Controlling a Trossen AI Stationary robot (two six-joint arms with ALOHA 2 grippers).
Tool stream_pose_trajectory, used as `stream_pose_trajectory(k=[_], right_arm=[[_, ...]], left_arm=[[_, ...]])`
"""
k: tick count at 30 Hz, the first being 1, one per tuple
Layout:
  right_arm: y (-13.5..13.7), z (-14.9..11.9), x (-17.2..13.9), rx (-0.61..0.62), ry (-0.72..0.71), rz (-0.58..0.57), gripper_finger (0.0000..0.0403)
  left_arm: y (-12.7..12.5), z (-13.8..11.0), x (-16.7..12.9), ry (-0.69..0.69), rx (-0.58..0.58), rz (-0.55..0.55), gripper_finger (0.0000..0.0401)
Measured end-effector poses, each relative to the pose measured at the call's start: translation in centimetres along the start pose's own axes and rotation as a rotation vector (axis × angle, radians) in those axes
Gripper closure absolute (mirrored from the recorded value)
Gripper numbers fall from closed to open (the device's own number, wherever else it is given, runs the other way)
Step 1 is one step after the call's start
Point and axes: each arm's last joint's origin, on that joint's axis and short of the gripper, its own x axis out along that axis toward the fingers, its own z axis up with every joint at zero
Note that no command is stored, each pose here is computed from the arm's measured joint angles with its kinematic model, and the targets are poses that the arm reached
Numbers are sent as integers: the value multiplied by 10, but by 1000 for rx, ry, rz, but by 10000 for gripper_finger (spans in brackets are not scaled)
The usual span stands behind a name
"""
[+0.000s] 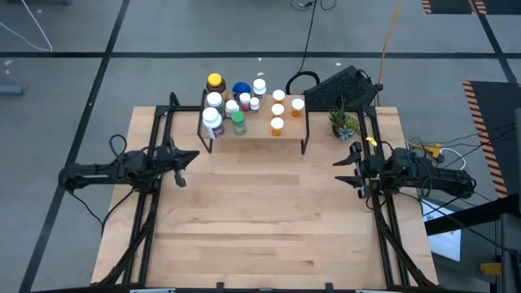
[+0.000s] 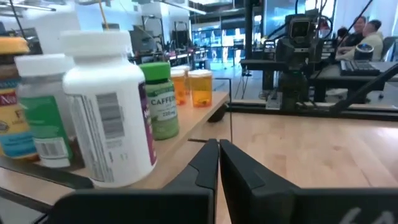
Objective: Pick and place medicine bottles onto shelf by color
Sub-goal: Return to Home Position
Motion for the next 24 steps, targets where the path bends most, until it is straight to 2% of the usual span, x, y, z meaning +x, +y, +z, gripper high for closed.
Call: stream_pose_trajectory(k=[5,9,13,19,24], right_arm=[[-1,-12,4,14,-36,0,211],[-1,-24,6,29,-33,1,211],[-1,-20,6,33,-83,1,211],[-1,-21,6,19,-72,0,211],[-1,-22,6,12,-69,-4,211]], left_arm=[[0,-16,5,-41,-22,21,382],[2,-12,5,-55,-30,21,382],[2,-14,5,-40,-26,-2,382],[1,-19,6,-15,-44,-12,382],[-1,-20,6,-5,-48,-75,382]])
